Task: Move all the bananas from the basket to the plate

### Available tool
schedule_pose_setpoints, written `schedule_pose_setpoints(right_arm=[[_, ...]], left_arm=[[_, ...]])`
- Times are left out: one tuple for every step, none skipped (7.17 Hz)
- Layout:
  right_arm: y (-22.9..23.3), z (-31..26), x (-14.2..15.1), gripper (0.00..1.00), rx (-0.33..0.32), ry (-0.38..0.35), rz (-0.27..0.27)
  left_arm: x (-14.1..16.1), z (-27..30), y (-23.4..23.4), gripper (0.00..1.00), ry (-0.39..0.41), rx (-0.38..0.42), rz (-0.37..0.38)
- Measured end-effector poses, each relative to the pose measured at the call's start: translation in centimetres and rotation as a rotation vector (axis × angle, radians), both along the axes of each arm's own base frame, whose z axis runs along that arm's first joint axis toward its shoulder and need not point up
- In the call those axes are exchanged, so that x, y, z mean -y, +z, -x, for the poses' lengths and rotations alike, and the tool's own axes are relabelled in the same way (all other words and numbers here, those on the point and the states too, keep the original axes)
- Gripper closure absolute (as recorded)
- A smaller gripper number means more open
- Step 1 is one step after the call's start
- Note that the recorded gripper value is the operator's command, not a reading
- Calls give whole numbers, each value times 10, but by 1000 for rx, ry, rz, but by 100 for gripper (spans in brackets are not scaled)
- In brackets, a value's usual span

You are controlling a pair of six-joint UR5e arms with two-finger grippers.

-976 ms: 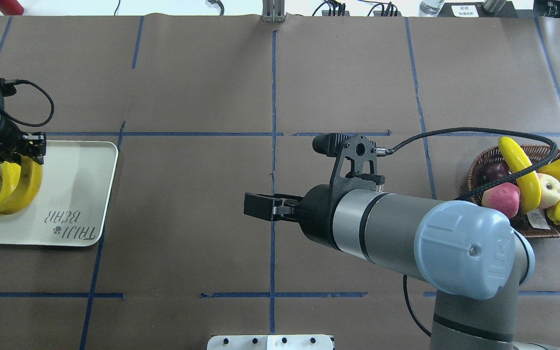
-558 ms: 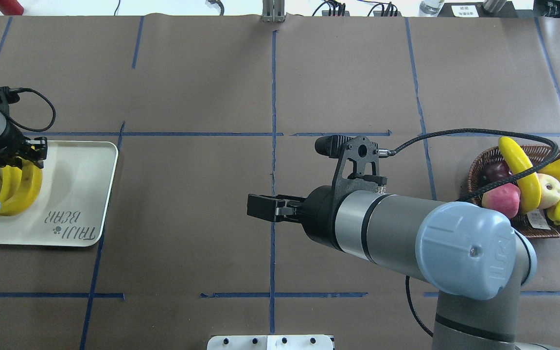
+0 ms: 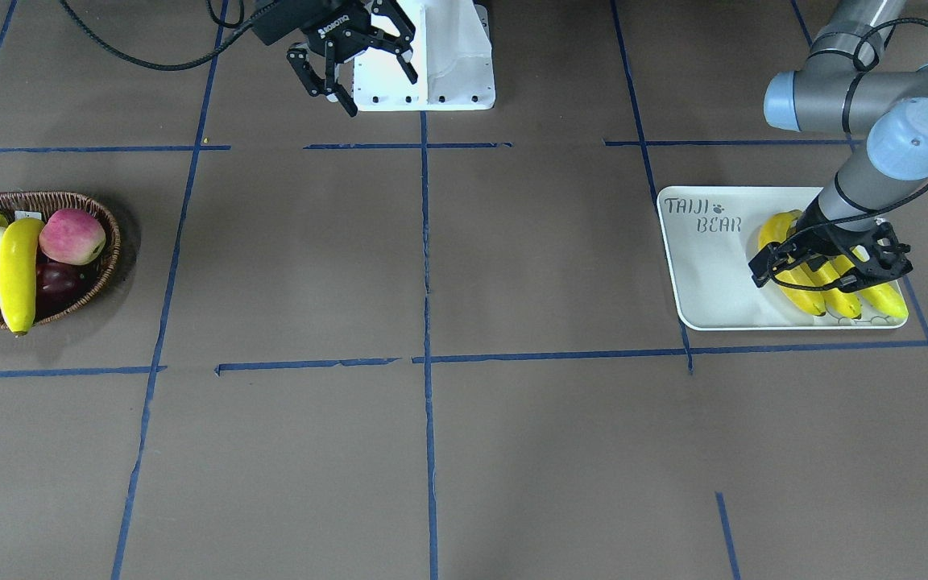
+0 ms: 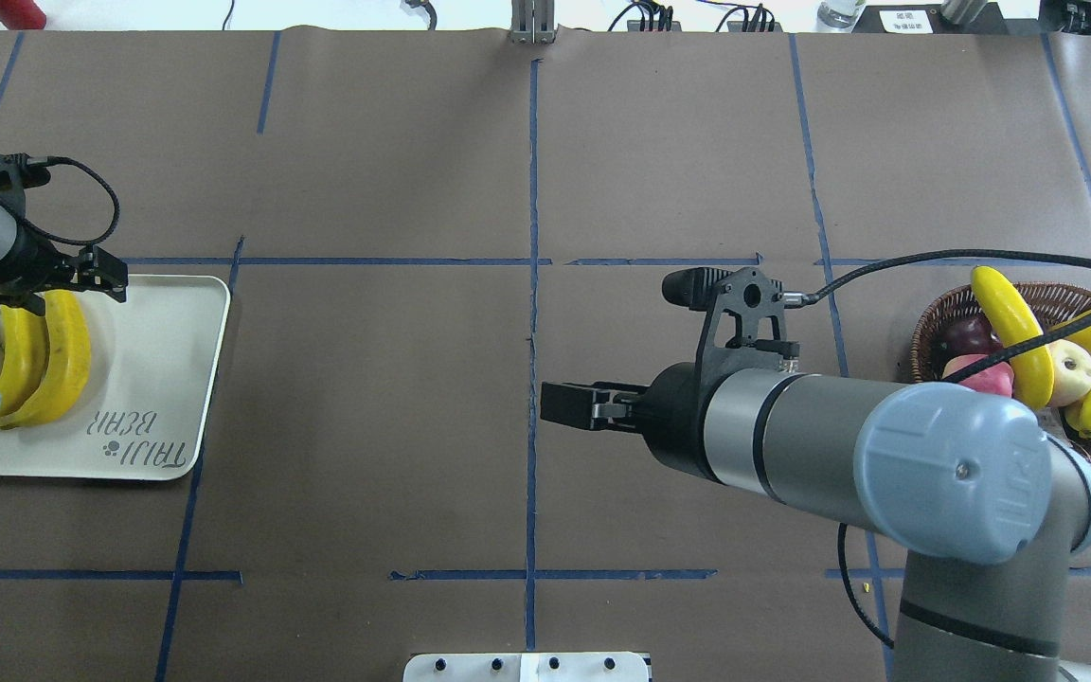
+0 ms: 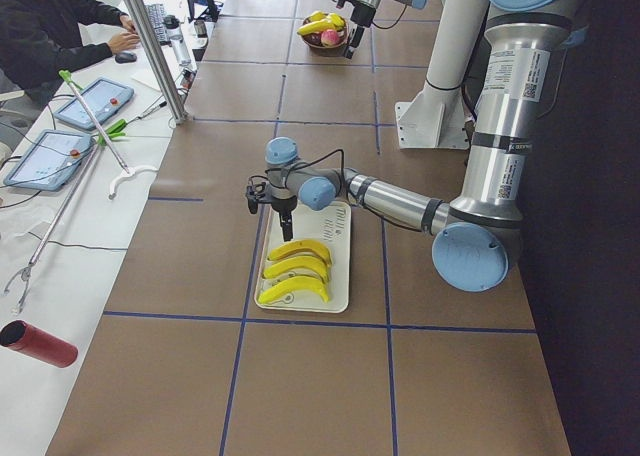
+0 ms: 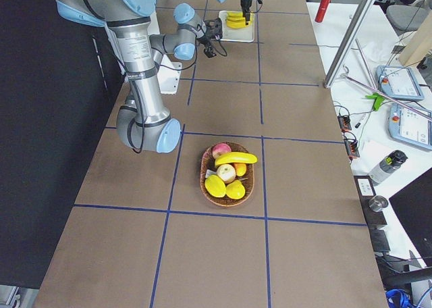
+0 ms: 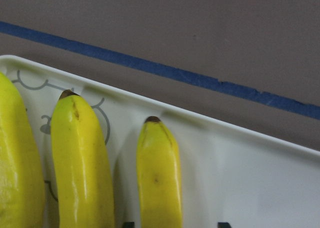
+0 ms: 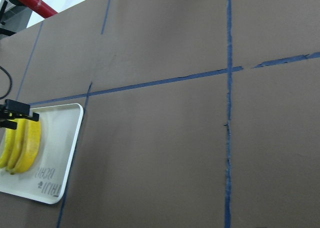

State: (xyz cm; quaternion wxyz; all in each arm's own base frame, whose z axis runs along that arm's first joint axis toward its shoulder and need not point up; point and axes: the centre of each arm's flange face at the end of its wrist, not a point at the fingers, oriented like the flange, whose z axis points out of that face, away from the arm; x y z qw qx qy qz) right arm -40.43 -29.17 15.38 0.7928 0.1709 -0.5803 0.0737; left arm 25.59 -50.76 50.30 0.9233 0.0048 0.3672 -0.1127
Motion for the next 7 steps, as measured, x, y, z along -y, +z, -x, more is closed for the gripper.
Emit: schedule_pose_setpoints(right_arm=[[11,-20,18,0,-60,-17,49],[28,-47,40,0,-107,-33,111],[54,-77,52,0,-159,-51,139],[89,-107,56,0,-240,-79,118],[131,-135,60,0,-347,-108,75],[172,-161,67,0,-446,-140,50],[215,-183,79,0,-510,-176,78]], left_arm=[[-5,3,-31,0,-1,-30,-45],[-11,7,-59,0,0,-50,-74],[-16,10,-89,0,1,-61,-89],[-20,10,-118,0,3,-69,-97],[-24,3,-140,0,-6,-84,-86],[-30,-14,-158,0,-29,-109,-52],[-34,-32,-177,0,-50,-137,-24]])
